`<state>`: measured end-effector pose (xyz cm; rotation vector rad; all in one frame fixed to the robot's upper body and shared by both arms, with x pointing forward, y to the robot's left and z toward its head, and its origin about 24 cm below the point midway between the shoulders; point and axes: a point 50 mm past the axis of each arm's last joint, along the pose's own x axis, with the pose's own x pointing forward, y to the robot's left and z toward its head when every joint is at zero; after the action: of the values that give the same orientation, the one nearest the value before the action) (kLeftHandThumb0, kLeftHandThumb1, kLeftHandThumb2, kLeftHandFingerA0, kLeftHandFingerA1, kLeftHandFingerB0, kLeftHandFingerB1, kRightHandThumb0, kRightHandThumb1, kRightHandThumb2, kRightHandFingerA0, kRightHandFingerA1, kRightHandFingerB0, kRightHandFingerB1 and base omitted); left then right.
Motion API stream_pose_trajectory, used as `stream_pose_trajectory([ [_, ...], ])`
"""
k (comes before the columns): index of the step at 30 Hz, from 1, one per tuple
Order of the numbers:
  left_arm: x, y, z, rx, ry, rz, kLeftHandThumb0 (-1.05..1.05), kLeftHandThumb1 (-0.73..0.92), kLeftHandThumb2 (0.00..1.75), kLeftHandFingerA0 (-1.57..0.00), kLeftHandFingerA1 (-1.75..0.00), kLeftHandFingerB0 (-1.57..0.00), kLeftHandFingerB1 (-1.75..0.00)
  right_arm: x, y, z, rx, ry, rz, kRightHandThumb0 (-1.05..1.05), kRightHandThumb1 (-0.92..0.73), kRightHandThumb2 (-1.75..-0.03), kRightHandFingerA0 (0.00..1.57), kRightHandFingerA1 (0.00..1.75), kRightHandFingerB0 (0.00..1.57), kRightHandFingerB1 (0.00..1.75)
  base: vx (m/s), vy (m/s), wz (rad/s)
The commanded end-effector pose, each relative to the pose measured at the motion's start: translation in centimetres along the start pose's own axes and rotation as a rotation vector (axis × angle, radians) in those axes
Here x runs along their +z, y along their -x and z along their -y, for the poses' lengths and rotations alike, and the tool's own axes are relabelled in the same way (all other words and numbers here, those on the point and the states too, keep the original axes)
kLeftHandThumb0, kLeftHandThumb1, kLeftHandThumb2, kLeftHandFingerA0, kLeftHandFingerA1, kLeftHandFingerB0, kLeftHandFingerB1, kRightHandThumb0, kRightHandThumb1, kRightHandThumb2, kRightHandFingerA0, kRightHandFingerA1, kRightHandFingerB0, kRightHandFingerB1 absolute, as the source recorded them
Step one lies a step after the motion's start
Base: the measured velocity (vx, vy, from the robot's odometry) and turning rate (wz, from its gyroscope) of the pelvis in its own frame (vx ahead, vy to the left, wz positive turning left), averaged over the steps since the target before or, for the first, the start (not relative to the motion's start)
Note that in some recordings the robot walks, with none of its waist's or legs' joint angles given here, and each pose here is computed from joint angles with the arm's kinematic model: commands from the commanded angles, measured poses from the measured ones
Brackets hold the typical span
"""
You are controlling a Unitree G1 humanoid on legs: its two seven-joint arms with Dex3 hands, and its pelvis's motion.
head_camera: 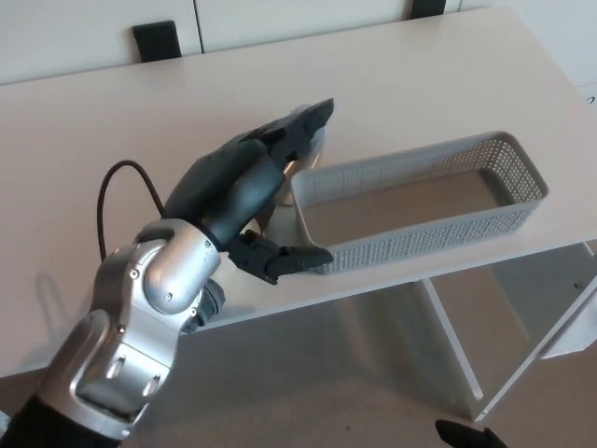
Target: The robot walks towards a desk on which a shovel is kept on the left hand side and a container is kept on the right hand side. The robot picks up the shovel using its left hand and places it in the container.
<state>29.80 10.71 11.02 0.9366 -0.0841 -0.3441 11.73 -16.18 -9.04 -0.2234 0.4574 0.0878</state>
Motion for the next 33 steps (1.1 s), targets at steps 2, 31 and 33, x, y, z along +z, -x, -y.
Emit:
stream_pose_trajectory([
  [2, -3.7, 0.8, -0.9, 0.279, -0.252, -0.332, -0.55, 0.37, 0.68, 0.0, 0.0, 0.0, -0.01, 0.0, 0.4, 0.9, -0.002, 0.053, -0.005, -0.26, -0.56, -1.02, 0.23, 0.63, 0.19, 0.59, 0.0, 0.0, 0.0],
  [31, -7.7, 1.5, 3.7, 0.137, -0.252, -0.494, -0.58, 0.38, 0.7, 0.0, -0.06, 0.0, -0.07, 0.2, 0.4, 1.0, 0.023, 0.129, -0.012, -0.27, -0.55, -1.01, 0.27, 0.65, 0.22, 0.6, 0.0, 0.0, 0.0],
  [33, -7.9, 1.2, 3.9, 0.128, -0.252, -0.5, -0.57, 0.38, 0.71, 0.0, -0.09, 0.0, -0.09, 0.3, 0.4, 1.1, 0.024, 0.143, -0.011, -0.27, -0.55, -1.01, 0.27, 0.65, 0.22, 0.6, 0.0, 0.0, 0.0],
])
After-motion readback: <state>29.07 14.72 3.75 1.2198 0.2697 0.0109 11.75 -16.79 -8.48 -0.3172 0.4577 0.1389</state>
